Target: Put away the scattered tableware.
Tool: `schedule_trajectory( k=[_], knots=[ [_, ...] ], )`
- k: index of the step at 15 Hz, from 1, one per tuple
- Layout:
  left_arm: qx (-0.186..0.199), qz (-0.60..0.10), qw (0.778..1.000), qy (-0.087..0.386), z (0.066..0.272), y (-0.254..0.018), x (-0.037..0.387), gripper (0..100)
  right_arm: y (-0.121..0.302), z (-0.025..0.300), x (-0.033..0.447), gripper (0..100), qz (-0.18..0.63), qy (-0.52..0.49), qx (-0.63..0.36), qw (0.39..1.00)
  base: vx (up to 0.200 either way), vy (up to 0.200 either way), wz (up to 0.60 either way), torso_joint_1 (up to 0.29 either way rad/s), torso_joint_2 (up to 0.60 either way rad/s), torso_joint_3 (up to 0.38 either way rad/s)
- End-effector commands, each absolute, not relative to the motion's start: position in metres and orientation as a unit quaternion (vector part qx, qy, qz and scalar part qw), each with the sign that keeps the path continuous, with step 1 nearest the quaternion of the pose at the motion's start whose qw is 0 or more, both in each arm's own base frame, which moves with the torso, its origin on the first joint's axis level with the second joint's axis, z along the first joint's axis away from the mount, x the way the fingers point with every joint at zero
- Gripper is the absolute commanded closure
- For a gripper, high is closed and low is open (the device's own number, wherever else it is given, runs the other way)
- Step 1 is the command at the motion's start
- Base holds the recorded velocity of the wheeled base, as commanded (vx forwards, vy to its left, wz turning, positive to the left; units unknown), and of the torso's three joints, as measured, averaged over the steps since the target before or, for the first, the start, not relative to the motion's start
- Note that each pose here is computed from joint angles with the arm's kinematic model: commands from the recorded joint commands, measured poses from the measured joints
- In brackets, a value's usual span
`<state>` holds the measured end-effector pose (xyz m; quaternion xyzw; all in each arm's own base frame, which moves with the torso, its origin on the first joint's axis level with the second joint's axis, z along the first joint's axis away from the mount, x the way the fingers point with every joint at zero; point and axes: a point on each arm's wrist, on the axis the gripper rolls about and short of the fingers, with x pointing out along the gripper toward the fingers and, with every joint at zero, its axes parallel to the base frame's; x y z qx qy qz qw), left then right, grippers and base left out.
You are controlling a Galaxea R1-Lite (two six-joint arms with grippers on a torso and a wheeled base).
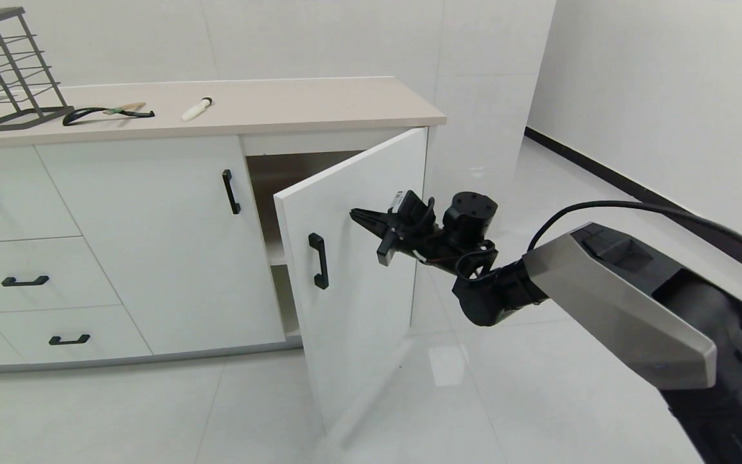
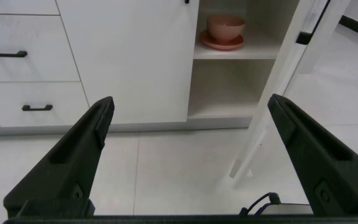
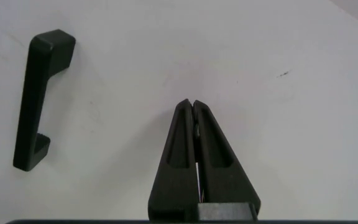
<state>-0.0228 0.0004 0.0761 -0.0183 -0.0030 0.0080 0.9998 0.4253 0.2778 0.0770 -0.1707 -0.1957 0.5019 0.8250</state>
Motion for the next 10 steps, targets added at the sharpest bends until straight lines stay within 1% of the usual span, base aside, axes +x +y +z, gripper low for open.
schedule_trajectory(
  k=[1, 3, 8, 9, 10],
  knots=[
    [-0.018, 0.008, 1.000, -0.003, 0.076, 0.000, -0.023, 0, 0.286, 0.078, 0.430, 100, 0.501, -0.218, -0.167, 0.821, 0.000, 0.000, 0.00, 0.000, 0.00, 0.000],
    [-0.018, 0.008, 1.000, -0.003, 0.076, 0.000, -0.023, 0, 0.292, 0.085, 0.430, 100, 0.501, -0.234, -0.162, 0.817, 0.000, 0.000, 0.00, 0.000, 0.00, 0.000],
    [-0.018, 0.008, 1.000, -0.003, 0.076, 0.000, -0.023, 0, 0.299, 0.086, 0.441, 100, 0.494, -0.270, -0.144, 0.814, 0.000, 0.000, 0.00, 0.000, 0.00, 0.000],
    [-0.018, 0.008, 1.000, -0.003, 0.076, 0.000, -0.023, 0, 0.297, 0.093, 0.439, 100, 0.494, -0.274, -0.139, 0.814, 0.000, 0.000, 0.00, 0.000, 0.00, 0.000],
    [-0.018, 0.008, 1.000, -0.003, 0.076, 0.000, -0.023, 0, 0.291, 0.106, 0.435, 100, 0.491, -0.275, -0.136, 0.815, 0.000, 0.000, 0.00, 0.000, 0.00, 0.000]
  ],
)
